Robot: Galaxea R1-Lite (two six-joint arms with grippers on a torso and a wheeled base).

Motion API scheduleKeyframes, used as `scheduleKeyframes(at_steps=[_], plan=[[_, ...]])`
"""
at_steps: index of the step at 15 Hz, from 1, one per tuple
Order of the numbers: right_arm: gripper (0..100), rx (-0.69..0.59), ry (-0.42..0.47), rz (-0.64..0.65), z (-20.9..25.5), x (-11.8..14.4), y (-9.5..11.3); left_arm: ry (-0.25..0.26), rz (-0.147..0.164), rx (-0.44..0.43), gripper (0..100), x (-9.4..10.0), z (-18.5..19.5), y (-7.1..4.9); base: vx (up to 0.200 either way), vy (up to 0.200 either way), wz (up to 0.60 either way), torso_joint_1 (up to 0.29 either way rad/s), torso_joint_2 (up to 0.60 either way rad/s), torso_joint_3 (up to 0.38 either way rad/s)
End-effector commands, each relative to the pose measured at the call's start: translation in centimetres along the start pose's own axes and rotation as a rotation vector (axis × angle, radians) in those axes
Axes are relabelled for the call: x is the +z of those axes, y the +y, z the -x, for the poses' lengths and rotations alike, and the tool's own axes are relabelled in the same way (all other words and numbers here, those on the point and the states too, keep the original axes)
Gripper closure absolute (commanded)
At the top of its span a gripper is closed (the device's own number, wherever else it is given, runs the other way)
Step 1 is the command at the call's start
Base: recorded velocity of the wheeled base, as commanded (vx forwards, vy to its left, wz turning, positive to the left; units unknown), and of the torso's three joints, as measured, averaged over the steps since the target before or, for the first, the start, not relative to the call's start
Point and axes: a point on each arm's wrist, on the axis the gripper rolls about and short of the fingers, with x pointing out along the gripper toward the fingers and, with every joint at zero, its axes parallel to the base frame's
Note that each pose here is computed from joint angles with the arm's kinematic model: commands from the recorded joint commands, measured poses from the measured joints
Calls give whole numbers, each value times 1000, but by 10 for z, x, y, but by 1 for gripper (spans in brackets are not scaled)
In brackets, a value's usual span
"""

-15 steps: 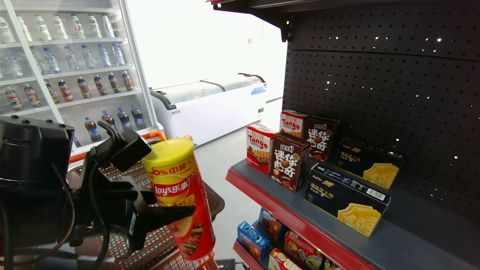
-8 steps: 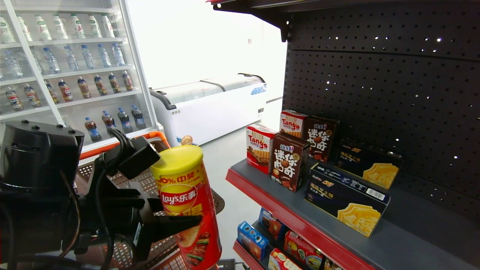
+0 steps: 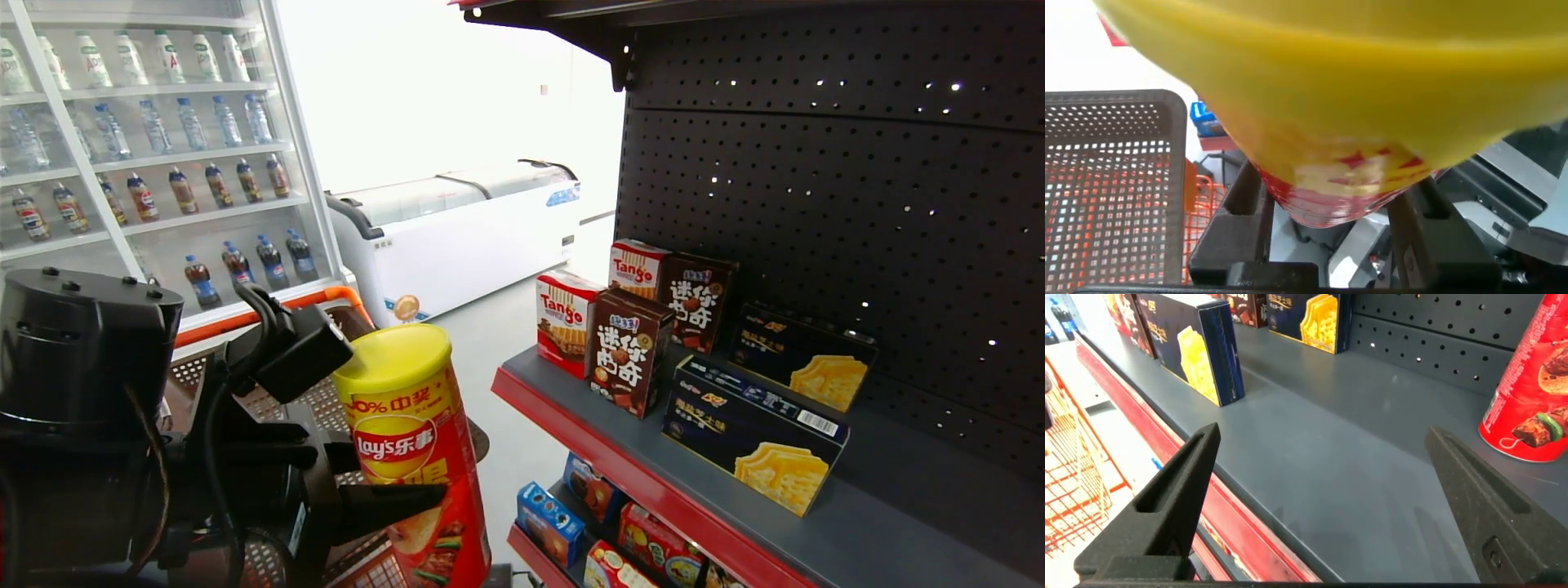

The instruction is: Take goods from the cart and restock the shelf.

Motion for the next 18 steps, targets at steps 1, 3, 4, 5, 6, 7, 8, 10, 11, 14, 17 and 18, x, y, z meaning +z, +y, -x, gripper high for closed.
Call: scheduleKeyframes(at_steps=[1,3,4,5,6,7,8,10,11,14,17,18], plan=[[0,1,1,0,0,0,0,1,-2,-3,100,0,0,-1,0,0,-600,2,2,-2],[0,1,1,0,0,0,0,1,-2,-3,100,0,0,-1,0,0,-600,-2,-2,5],[0,1,1,0,0,0,0,0,-3,-3,100,0,0,-1,0,0,-600,2,2,2],[0,-1,1,0,0,0,0,0,-3,-3,100,0,0,-1,0,0,-600,22,12,2],[0,-1,1,0,0,0,0,0,-3,-3,100,0,0,-1,0,0,-600,12,-7,2],[0,-1,1,0,0,0,0,-1,-4,-5,100,1,0,-1,0,0,-600,-2,2,2],[0,-1,1,0,0,0,0,-5,-15,-16,100,2,-1,-4,0,0,-600,-2,2,7],[0,-1,1,0,0,0,0,-13,-55,-32,100,4,0,-8,0,0,-600,0,12,2],[0,1,1,0,0,0,0,-16,-62,-34,100,5,0,-9,0,0,-600,-2,7,7],[0,1,1,0,0,0,0,-14,-61,-32,100,4,0,-9,0,0,-600,2,7,4],[0,-1,1,0,0,0,0,-14,-59,-30,100,4,0,-8,0,0,-600,7,2,7],[0,-1,1,0,0,0,0,-11,-58,-31,100,4,0,-8,0,0,0,0,0,0]])
